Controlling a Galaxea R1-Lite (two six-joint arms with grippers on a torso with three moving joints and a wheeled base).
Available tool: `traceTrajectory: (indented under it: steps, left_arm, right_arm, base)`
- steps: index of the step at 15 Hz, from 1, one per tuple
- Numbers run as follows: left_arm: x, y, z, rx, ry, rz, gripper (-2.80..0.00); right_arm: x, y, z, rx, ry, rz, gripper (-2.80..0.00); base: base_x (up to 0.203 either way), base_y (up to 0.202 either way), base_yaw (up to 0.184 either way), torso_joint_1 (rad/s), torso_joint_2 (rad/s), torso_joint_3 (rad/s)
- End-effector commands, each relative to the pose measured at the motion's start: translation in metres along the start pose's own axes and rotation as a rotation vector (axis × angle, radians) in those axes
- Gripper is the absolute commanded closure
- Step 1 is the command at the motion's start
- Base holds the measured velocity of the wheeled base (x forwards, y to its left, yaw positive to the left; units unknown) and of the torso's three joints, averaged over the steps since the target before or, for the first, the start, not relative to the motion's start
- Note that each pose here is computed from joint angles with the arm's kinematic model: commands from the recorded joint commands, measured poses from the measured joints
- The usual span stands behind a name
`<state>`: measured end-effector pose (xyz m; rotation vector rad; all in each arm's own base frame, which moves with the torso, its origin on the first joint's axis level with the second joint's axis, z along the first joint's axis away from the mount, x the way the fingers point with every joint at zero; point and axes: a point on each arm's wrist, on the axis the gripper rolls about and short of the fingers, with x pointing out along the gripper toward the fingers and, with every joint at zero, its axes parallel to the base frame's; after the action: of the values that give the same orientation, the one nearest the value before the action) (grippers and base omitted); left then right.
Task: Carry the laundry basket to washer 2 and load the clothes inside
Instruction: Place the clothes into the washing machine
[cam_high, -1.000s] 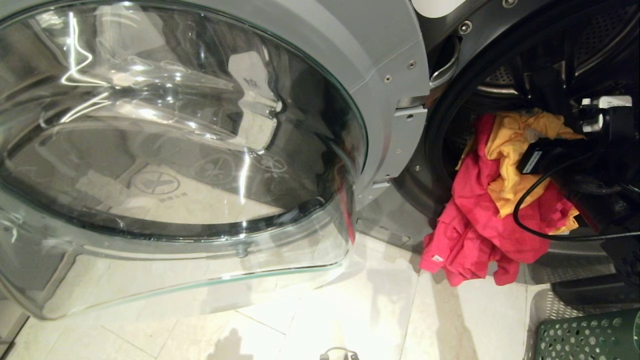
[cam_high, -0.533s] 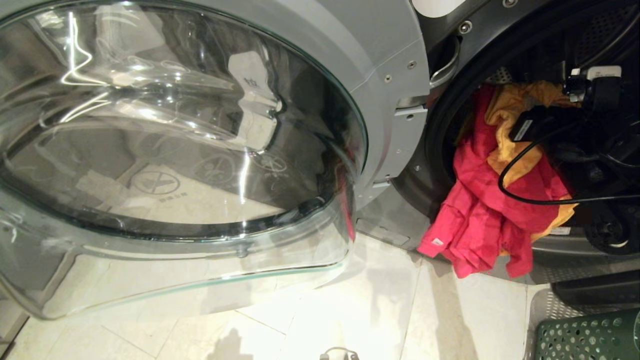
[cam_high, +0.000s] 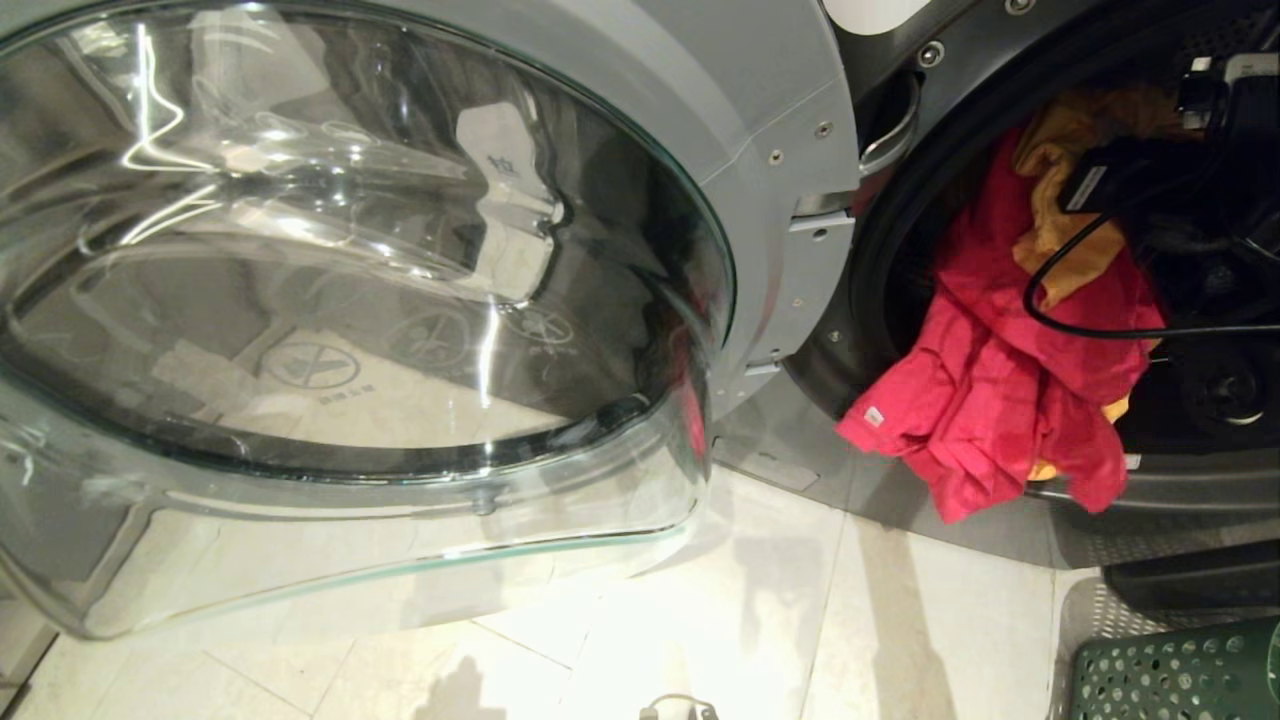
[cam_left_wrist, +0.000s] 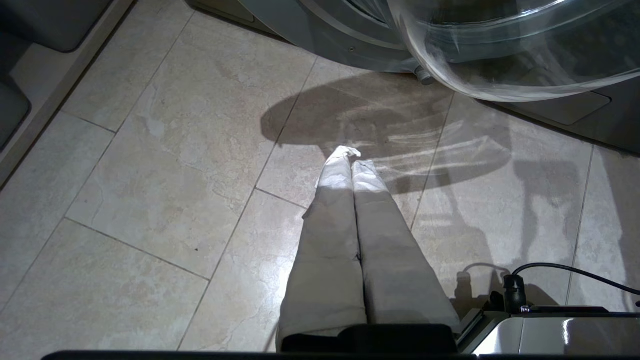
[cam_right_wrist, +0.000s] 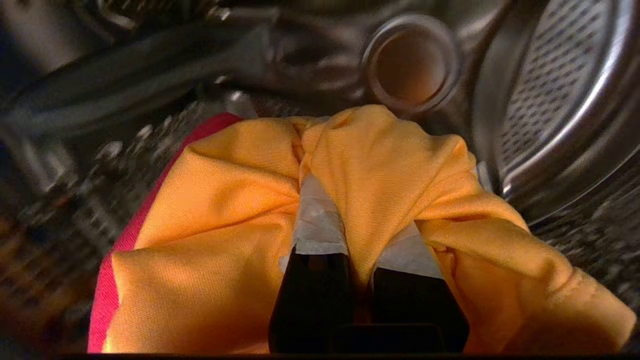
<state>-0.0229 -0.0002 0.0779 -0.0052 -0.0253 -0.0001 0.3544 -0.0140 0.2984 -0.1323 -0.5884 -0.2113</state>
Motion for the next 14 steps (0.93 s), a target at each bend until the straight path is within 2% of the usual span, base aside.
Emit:
traceTrajectory:
  steps: [1,4,6,9,10,14]
  left_arm:
    - [0.001,0.0,-0.003,-0.001,0.012,0.0,0.0]
    - [0.001,0.0,-0.003,0.001,0.012,0.0,0.0]
    - [0.001,0.0,-0.003,0.001,0.01,0.0,0.0]
    - [0.001,0.0,-0.003,0.002,0.012,0.0,0.0]
    - [0.001,0.0,-0.003,0.002,0.011,0.0,0.0]
    - [0.001,0.0,-0.003,0.001,0.012,0.001,0.0]
  right_arm:
    - [0.005,-0.006,0.009,-0.004,-0.035,-0.018,0.0]
    - [0.014,-0.009,0.02,-0.012,-0.058,-0.028,0.0]
    - [0.013,-0.008,0.012,-0.013,-0.035,-0.026,0.0]
    - [0.017,-0.004,-0.011,-0.028,0.002,-0.022,0.0]
    - [0.019,-0.005,-0.017,-0.056,0.013,-0.023,0.0]
    - [0.026,-0.002,-0.063,-0.086,0.086,-0.02,0.0]
  base:
    - [0.0,0.0,0.0,0.0,0.0,0.0]
    - [0.0,0.0,0.0,0.0,0.0,0.0]
    - [0.0,0.0,0.0,0.0,0.0,0.0]
    - [0.0,0.0,0.0,0.0,0.0,0.0]
    - [0.0,0.0,0.0,0.0,0.0,0.0]
    - [0.0,0.0,0.0,0.0,0.0,0.0]
